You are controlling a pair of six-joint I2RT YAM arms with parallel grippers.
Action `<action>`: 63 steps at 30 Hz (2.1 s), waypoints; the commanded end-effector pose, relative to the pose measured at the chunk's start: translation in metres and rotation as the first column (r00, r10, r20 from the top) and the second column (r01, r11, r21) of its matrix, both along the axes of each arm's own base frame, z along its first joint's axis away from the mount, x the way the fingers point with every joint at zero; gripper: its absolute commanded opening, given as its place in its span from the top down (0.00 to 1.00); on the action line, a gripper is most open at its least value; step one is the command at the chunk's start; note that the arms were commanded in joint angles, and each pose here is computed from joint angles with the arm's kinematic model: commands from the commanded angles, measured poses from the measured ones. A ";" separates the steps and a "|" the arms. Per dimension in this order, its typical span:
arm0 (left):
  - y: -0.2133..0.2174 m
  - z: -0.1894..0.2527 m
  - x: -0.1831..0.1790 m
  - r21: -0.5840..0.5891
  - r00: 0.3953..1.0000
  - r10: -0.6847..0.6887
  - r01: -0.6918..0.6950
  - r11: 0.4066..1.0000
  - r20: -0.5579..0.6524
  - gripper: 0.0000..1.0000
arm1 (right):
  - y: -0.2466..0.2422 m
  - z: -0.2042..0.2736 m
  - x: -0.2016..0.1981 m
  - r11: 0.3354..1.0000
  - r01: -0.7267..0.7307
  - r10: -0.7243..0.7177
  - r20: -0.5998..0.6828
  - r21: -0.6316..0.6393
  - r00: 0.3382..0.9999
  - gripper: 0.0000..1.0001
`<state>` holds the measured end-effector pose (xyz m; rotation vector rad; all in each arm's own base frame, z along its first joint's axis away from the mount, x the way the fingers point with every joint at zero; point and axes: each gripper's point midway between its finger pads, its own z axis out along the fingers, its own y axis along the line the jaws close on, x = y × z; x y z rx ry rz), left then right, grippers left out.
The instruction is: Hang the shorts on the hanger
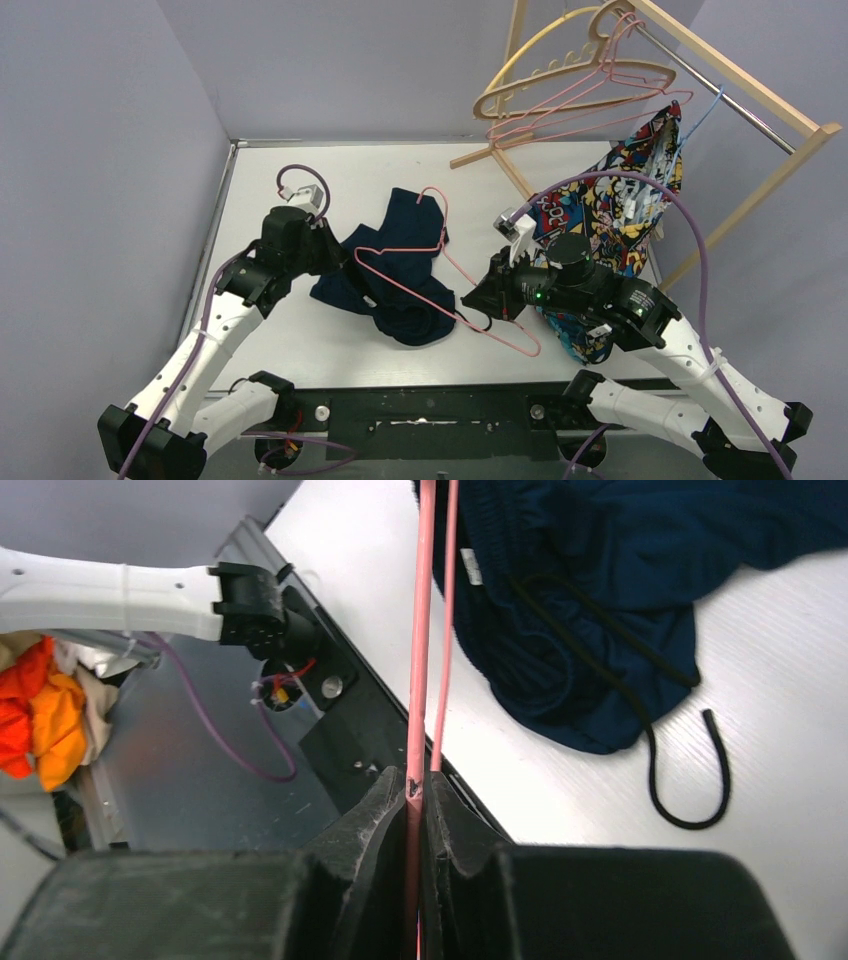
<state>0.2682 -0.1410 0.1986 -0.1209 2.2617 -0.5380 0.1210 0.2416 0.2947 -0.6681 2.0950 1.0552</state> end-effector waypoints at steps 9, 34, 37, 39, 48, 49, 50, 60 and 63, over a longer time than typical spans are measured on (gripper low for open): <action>-0.008 0.033 0.013 -0.049 0.997 -0.007 0.011 0.999 0.073 1.00 | 0.026 0.006 -0.009 0.995 -0.067 0.067 0.000 0.078 0.998 1.00; -0.049 0.109 -0.022 -0.328 0.974 -0.159 0.206 0.922 0.163 1.00 | 0.046 -0.024 0.056 0.972 0.205 -0.129 0.459 -0.119 0.879 1.00; -0.052 0.122 -0.028 -0.363 0.966 -0.173 0.233 0.902 0.192 1.00 | 0.053 -0.020 0.063 0.964 0.251 -0.171 0.503 -0.094 0.847 1.00; -0.052 0.126 -0.031 -0.368 0.964 -0.175 0.240 0.898 0.202 1.00 | 0.058 -0.024 0.065 0.961 0.268 -0.190 0.526 -0.075 0.829 1.00; -0.068 0.148 -0.053 -0.432 0.911 -0.275 0.391 0.813 0.307 0.97 | 0.078 -0.006 0.057 0.964 0.242 -0.251 0.664 0.108 0.705 1.00; -0.068 0.151 -0.056 -0.435 0.901 -0.282 0.411 0.801 0.331 0.94 | 0.078 -0.005 0.055 0.962 0.242 -0.264 0.680 0.130 0.684 1.00; -0.068 0.154 -0.059 -0.435 0.890 -0.282 0.426 0.793 0.358 0.90 | 0.077 -0.001 0.053 0.958 0.239 -0.279 0.693 0.157 0.664 1.00; -0.062 0.154 -0.087 -0.304 0.766 -0.353 0.566 0.766 0.537 0.62 | 0.068 0.012 0.047 0.892 0.220 -0.443 0.673 0.394 0.593 1.00; -0.059 0.153 -0.093 -0.218 0.715 -0.389 0.597 0.772 0.581 0.61 | 0.064 0.018 0.047 0.878 0.218 -0.468 0.669 0.426 0.578 1.00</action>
